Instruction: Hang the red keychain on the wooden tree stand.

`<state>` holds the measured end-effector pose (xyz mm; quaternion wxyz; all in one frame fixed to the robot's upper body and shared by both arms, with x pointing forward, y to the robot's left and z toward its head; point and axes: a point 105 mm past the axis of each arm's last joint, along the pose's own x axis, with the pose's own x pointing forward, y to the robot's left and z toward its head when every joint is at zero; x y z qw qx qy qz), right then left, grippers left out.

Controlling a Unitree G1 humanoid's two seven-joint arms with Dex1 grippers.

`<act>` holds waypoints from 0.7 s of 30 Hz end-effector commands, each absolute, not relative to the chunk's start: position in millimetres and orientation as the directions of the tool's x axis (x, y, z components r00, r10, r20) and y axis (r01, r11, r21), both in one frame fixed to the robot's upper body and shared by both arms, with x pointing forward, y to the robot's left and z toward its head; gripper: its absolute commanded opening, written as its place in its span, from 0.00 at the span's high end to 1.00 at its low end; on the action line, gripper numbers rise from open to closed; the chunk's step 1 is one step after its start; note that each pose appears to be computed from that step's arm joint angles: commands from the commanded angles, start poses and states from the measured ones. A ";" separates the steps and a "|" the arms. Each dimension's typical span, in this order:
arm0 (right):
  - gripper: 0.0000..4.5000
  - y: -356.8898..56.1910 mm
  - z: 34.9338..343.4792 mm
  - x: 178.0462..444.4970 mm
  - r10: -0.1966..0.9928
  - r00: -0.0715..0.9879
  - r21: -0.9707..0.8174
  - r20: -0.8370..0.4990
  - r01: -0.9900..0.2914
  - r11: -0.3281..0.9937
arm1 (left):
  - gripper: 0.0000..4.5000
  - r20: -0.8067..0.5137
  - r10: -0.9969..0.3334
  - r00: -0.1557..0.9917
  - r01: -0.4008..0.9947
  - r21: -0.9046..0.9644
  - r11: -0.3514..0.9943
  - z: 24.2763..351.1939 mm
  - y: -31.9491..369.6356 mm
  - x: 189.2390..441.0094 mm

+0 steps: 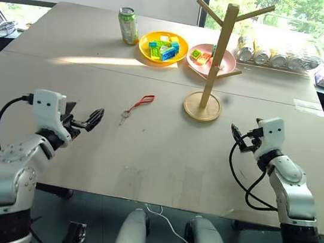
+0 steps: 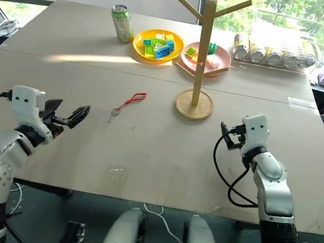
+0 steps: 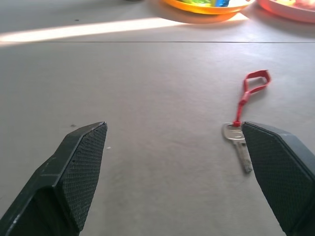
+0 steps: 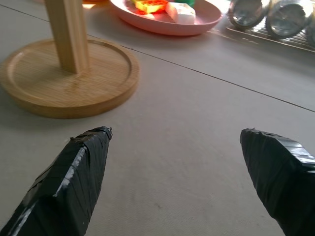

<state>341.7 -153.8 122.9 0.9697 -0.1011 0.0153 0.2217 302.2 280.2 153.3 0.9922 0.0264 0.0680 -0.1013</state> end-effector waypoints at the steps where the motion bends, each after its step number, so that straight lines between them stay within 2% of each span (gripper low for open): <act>1: 0.00 -118.1 153.7 334.7 0.646 0.762 -0.212 -0.046 -0.639 0.739 | 0.00 -0.177 -0.369 0.913 0.386 0.073 0.920 166.3 263.5 320.7; 4: 0.00 -96.8 160.9 329.0 0.759 0.648 -0.212 -0.066 -0.752 0.624 | 0.00 -0.207 -0.433 0.877 0.460 0.103 0.882 168.6 258.0 339.4; 10: 0.00 -75.3 170.1 318.1 0.851 0.520 -0.206 -0.075 -0.843 0.497 | 0.00 -0.292 -0.530 0.796 0.585 0.148 0.797 155.1 242.7 372.3; 21: 0.00 -67.6 175.8 308.2 0.862 0.501 -0.221 -0.076 -0.851 0.476 | 0.00 -0.365 -0.585 0.724 0.670 0.171 0.723 137.3 235.5 398.2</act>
